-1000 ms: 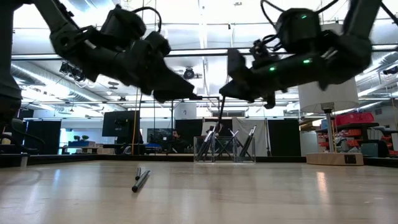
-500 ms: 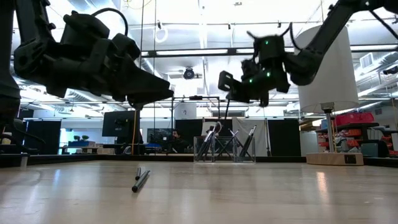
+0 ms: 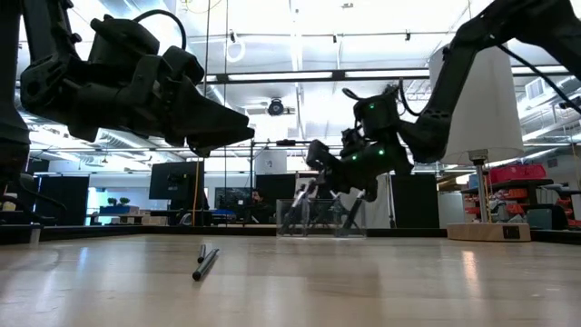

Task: Pick & Place Makeup Supplies
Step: Put the black makeup brush into the transparent organizer

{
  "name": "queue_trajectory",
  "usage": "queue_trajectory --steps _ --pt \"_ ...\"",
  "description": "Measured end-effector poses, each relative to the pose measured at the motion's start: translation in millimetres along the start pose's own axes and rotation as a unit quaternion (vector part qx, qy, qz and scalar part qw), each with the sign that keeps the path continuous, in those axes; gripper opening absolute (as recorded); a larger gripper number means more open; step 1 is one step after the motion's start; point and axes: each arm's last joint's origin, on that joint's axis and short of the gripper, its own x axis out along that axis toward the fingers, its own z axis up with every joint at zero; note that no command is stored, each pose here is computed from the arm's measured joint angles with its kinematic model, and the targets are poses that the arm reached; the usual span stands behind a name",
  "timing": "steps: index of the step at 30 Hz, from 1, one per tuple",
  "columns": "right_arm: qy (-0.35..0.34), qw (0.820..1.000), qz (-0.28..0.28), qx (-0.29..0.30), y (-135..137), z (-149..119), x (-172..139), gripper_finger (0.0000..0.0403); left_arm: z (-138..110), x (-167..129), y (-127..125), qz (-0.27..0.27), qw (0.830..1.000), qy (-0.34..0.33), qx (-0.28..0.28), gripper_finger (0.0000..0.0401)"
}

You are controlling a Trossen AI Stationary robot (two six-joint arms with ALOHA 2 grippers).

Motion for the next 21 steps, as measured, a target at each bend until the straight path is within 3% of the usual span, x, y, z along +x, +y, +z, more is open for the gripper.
queue_trajectory --steps 10,17,21 --pt "0.033 0.996 0.016 -0.081 10 8 5 0.0094 0 0 0 0.000 1.000 0.000 0.000 0.0195" --pt "0.034 0.993 0.013 -0.109 21 42 -9 0.0163 0 0 0 -0.001 1.000 0.000 -0.003 0.0195" --pt "0.031 0.993 0.023 -0.108 31 63 -23 0.0181 0 0 0 -0.001 1.000 0.001 -0.004 0.0195"
